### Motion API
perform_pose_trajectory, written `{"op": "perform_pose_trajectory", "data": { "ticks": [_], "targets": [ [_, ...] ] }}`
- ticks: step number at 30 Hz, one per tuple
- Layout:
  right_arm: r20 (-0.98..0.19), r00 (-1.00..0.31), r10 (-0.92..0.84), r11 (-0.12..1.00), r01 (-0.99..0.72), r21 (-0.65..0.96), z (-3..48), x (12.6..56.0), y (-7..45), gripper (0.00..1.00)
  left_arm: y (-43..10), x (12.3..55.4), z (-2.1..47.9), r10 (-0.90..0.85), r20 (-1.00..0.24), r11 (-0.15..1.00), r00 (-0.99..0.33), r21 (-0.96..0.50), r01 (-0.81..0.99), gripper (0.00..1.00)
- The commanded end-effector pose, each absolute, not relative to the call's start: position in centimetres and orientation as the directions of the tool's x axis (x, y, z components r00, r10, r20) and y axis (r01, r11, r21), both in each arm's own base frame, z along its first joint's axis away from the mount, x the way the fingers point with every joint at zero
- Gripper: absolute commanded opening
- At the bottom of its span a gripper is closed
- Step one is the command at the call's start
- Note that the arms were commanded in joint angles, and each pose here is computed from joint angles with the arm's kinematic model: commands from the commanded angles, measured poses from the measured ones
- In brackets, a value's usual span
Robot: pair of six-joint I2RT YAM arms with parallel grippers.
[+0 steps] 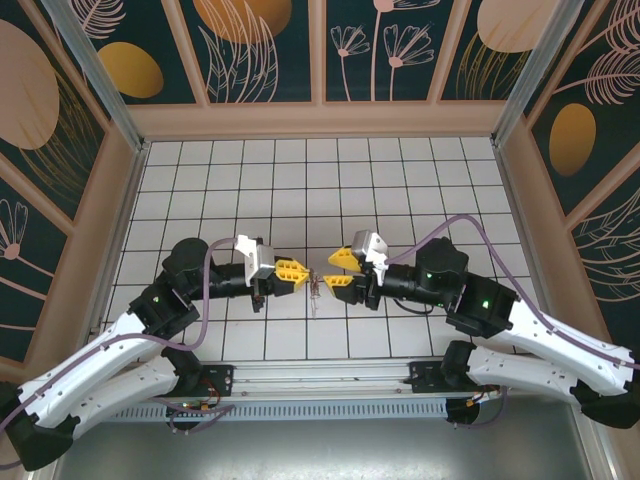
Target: Put the keys on the keyring
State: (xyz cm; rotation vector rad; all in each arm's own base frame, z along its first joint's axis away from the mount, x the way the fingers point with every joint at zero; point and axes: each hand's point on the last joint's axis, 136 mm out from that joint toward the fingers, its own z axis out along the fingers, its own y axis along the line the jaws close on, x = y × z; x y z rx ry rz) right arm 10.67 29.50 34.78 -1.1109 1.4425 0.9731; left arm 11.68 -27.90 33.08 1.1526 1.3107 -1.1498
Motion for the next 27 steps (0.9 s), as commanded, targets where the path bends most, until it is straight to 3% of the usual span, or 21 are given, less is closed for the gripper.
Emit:
{"op": "perform_pose_trajectory", "data": {
  "ticks": [1,9,15,18,22,25,27],
  "targets": [
    [-0.993,0.004,-0.114,0.190,-0.981,-0.025,35.1,10.2,30.8,0.38,-28.0,10.5,34.4,-0.011,-1.000,0.025,-0.022,-0.023,0.999,0.00],
    [-0.990,0.017,-0.137,0.170,-0.985,-0.041,34.4,10.6,32.2,0.29,-28.1,10.4,33.8,0.002,-0.999,0.011,-0.033,-0.033,0.999,0.00],
    [-0.990,0.012,-0.144,0.178,-0.983,-0.038,34.1,10.6,31.9,0.15,-28.1,10.5,34.0,-0.001,-1.000,0.019,-0.030,-0.030,0.999,0.00],
    [-0.988,0.015,-0.156,0.185,-0.982,-0.044,33.9,10.7,31.8,0.00,-28.1,10.5,34.1,0.000,-0.999,0.020,-0.036,-0.036,0.999,0.00],
    [-0.979,0.013,-0.202,0.227,-0.972,-0.060,33.6,11.6,31.7,0.00,-28.1,11.7,32.9,0.091,-0.995,0.081,-0.045,-0.037,0.996,0.01],
    [-0.960,0.000,-0.279,0.252,-0.965,-0.073,32.5,12.4,31.8,0.00,-27.9,12.4,31.7,0.181,-0.983,0.125,-0.042,-0.020,0.992,0.11],
    [-0.948,0.000,-0.318,0.247,-0.965,-0.083,32.1,12.7,32.0,0.00,-27.9,12.9,31.0,0.237,-0.971,0.139,-0.041,-0.007,0.990,0.04]
  ]
}}
